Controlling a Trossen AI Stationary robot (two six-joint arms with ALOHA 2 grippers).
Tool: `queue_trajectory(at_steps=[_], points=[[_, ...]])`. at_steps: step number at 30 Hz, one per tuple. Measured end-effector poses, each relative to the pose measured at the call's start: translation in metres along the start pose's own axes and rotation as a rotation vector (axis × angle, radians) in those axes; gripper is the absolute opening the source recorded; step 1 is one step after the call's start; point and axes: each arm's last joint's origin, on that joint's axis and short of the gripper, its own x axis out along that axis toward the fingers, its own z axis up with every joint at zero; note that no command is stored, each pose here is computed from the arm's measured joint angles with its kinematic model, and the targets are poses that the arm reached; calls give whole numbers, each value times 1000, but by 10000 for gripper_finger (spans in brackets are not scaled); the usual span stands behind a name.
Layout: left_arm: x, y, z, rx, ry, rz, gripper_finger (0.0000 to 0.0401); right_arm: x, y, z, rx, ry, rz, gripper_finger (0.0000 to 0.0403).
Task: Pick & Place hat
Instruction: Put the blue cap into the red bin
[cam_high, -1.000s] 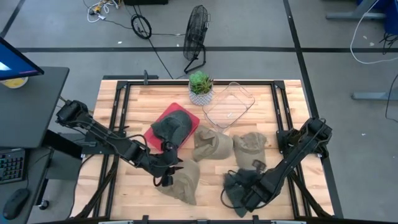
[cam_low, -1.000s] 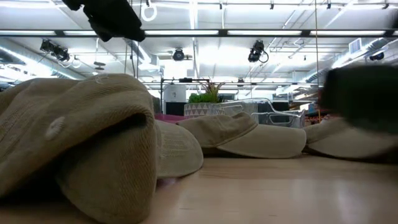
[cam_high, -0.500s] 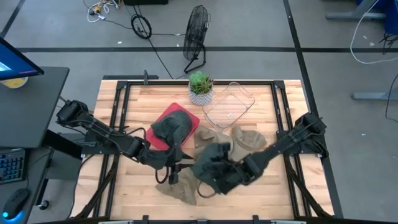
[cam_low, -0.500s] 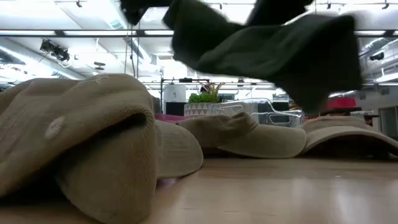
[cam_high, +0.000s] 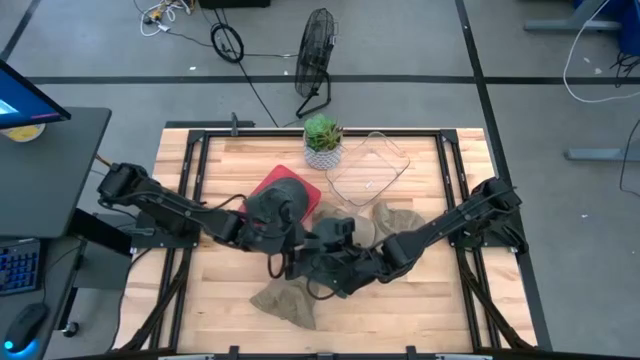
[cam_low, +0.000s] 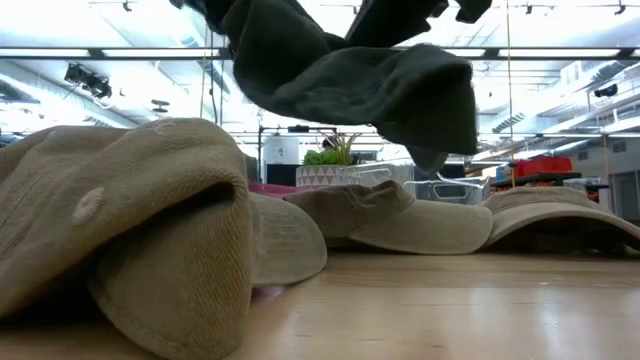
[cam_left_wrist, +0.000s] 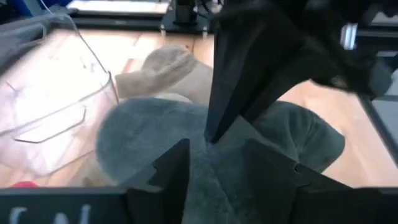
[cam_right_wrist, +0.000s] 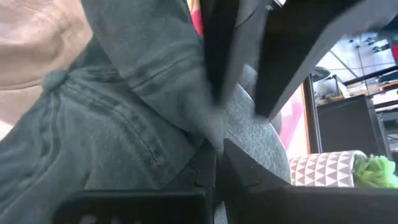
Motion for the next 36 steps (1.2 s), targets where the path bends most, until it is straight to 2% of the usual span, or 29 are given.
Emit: queue_trajectory(at_steps=[6, 10, 15, 21, 30, 36], points=[[15, 3, -9, 4, 37, 20, 214, 6, -6, -3, -52, 28, 11, 7], [17, 4, -8, -3, 21, 27, 232, 9, -9, -4, -56, 35, 43, 7], [14, -1, -1, -30, -47, -2, 227, 14, -14, -8, -49, 65, 45, 7], [18, 1, -6, -44, -9, 4, 223, 18, -21, -5, -55, 41, 27, 7], [19, 8, -12, 9, 50, 94, 221, 16, -18, -3, -40, 19, 30, 6], [19, 13, -19, -15, 118, 133, 193, 15, -16, 0, -36, -9, 37, 7]])
